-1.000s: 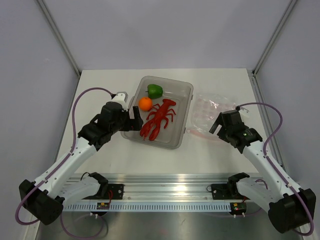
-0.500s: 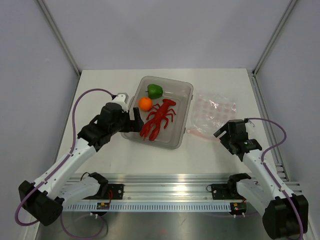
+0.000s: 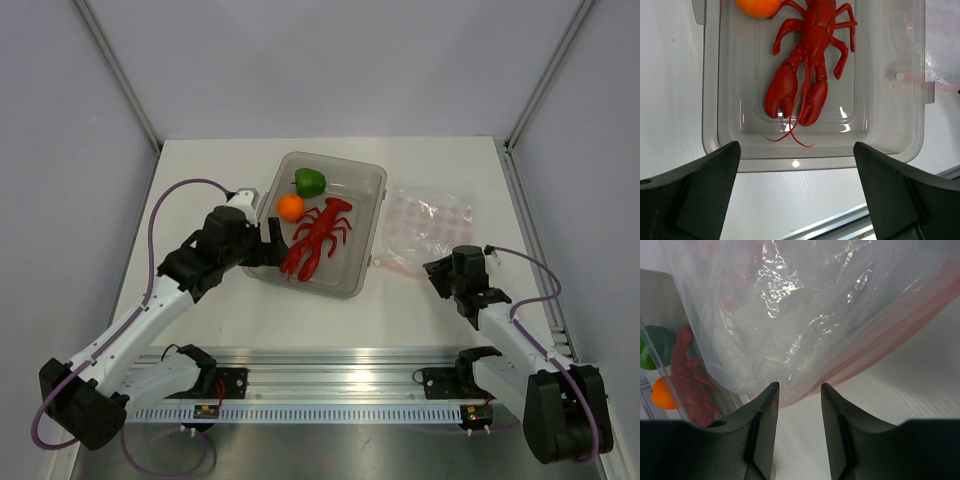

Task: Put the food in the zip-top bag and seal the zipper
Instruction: Pick up the zipper food storage bag at the center of the board.

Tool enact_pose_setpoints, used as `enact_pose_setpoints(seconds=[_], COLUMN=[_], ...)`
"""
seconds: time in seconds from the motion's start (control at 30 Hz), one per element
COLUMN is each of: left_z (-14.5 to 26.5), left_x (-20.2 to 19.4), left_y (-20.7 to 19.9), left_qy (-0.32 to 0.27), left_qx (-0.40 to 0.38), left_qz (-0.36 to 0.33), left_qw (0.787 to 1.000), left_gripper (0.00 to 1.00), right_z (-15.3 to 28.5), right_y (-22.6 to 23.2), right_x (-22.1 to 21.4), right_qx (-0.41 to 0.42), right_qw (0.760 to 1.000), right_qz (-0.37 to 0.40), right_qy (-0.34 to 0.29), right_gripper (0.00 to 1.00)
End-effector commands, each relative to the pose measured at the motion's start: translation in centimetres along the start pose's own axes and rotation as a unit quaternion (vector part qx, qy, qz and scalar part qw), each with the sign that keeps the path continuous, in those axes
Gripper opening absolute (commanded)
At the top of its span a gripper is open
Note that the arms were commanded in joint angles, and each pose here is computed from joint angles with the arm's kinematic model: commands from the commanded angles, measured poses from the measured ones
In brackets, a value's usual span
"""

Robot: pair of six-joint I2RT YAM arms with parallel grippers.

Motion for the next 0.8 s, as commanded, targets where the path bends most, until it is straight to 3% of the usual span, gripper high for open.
enact_pose_setpoints(seconds=[0.0, 0.37, 0.43, 0.5, 0.53, 0.77], left_z=[-0.1, -0.4, -0.4, -0.4, -0.4, 0.7], left_x=[0.9, 0.2, 0.1, 0.4, 0.4, 3.8], left_y=[-0.6, -0.7, -0.7, -0.7, -0.8, -1.7], left_qy=[-0.013, -0.004, -0.002, -0.004, -0.002, -0.032], left_qx=[-0.017, -0.020, -0.020, -0.021, -0.023, -0.013], left_qz=[-0.007, -0.001, -0.002, -0.002, -0.005, -0.026], left_qw=[1.000, 1.000, 1.000, 1.000, 1.000, 0.999], left_gripper=[0.99, 0.99, 0.99, 0.99, 0.99, 0.99], right_z=[-0.6, -2.2, -2.5, -2.6, -2.4, 2.6], right_y=[2.0, 2.6, 3.0, 3.2, 3.7, 8.1], right_x=[0.3, 0.8, 1.0, 1.2, 1.4, 3.1], right_qx=[0.045, 0.050, 0.052, 0.051, 0.053, 0.077], right_qw=[0.999, 0.998, 0.998, 0.998, 0.998, 0.995], right_qz=[-0.029, -0.027, -0.022, -0.014, -0.013, 0.031], right_qy=[-0.007, -0.026, -0.032, -0.040, -0.041, -0.056], right_gripper=[0.45, 0.49, 0.39, 0.21, 0.00, 0.00])
Point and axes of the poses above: each gripper's point midway between its finger pads, its own z axis back along the fingers, its own y axis along the line the jaws close on, x = y × z, the point moved 3 cm from there along z, back along the fingers, and after that the axes turned 14 degrees about -z, right-handed, at the moved point
